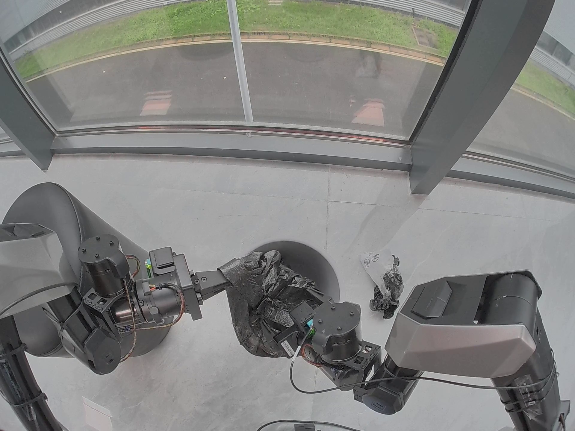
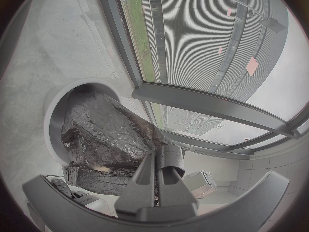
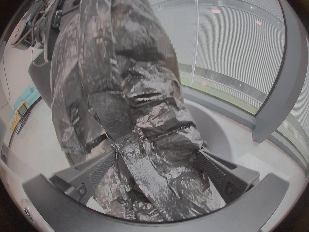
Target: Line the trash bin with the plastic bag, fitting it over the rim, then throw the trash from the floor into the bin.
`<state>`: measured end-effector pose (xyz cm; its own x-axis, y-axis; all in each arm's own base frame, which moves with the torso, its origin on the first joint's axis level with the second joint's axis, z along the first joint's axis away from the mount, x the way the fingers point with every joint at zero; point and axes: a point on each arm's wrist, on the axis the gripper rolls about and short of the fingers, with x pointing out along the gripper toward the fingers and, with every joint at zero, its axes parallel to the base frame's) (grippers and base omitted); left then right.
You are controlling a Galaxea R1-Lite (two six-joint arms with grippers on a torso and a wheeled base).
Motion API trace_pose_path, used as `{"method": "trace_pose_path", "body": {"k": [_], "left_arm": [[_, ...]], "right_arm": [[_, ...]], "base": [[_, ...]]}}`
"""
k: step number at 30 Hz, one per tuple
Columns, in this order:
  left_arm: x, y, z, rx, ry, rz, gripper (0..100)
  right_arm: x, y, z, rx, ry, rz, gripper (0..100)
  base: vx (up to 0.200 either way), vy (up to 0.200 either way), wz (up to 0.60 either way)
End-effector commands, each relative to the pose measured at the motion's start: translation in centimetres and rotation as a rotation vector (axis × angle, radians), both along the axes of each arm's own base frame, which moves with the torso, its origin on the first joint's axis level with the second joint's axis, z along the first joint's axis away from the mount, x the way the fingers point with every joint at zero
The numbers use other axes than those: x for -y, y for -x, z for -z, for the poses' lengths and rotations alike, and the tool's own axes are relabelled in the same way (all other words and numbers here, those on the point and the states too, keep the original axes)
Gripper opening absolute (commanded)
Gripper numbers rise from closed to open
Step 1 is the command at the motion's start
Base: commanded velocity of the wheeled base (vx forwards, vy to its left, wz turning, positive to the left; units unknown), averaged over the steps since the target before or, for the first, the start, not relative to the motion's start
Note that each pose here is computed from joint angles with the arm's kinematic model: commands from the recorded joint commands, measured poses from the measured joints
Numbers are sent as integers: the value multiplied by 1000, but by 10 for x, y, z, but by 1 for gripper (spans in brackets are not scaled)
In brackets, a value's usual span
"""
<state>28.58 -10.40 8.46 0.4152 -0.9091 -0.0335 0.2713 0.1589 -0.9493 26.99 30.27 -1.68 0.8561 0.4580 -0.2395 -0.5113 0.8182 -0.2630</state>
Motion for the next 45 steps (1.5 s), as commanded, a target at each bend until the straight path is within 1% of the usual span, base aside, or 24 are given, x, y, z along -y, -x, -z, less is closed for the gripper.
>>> {"method": "trace_pose_path", "body": {"k": [1, 11, 16, 17, 26, 31, 33, 37, 43, 44, 45], "left_arm": [[0, 0, 0, 0, 0, 1, 0], [0, 0, 0, 0, 0, 0, 0], [0, 0, 0, 0, 0, 1, 0], [0, 0, 0, 0, 0, 1, 0], [0, 1, 0, 0, 0, 1, 0], [0, 1, 0, 1, -1, 0, 0], [0, 1, 0, 1, -1, 0, 0], [-1, 1, -3, 9, 2, 0, 0], [-1, 1, -2, 7, 1, -2, 0], [-1, 1, -2, 7, 1, -2, 0], [-1, 1, -2, 7, 1, -2, 0]], "right_arm": [[2, -1, 0, 16, -5, 3, 100], [13, 3, -1, 78, 8, 3, 100], [20, 3, 0, 85, 13, 12, 100], [21, 4, 1, 84, 14, 12, 0], [28, 8, 0, 89, 7, 16, 0], [34, 12, 1, 71, 13, 20, 0], [32, 18, -1, 58, -3, 10, 0], [19, 32, -9, 59, -49, -36, 0], [13, 40, -17, 73, -57, -63, 0], [13, 40, -16, 72, -52, -62, 100], [13, 39, -15, 73, -53, -62, 100]], "base": [[0, 0, 0], [0, 0, 0], [0, 0, 0], [0, 0, 0], [0, 0, 0], [0, 0, 0], [0, 0, 0], [0, 0, 0], [0, 0, 0], [0, 0, 0], [0, 0, 0]]}}
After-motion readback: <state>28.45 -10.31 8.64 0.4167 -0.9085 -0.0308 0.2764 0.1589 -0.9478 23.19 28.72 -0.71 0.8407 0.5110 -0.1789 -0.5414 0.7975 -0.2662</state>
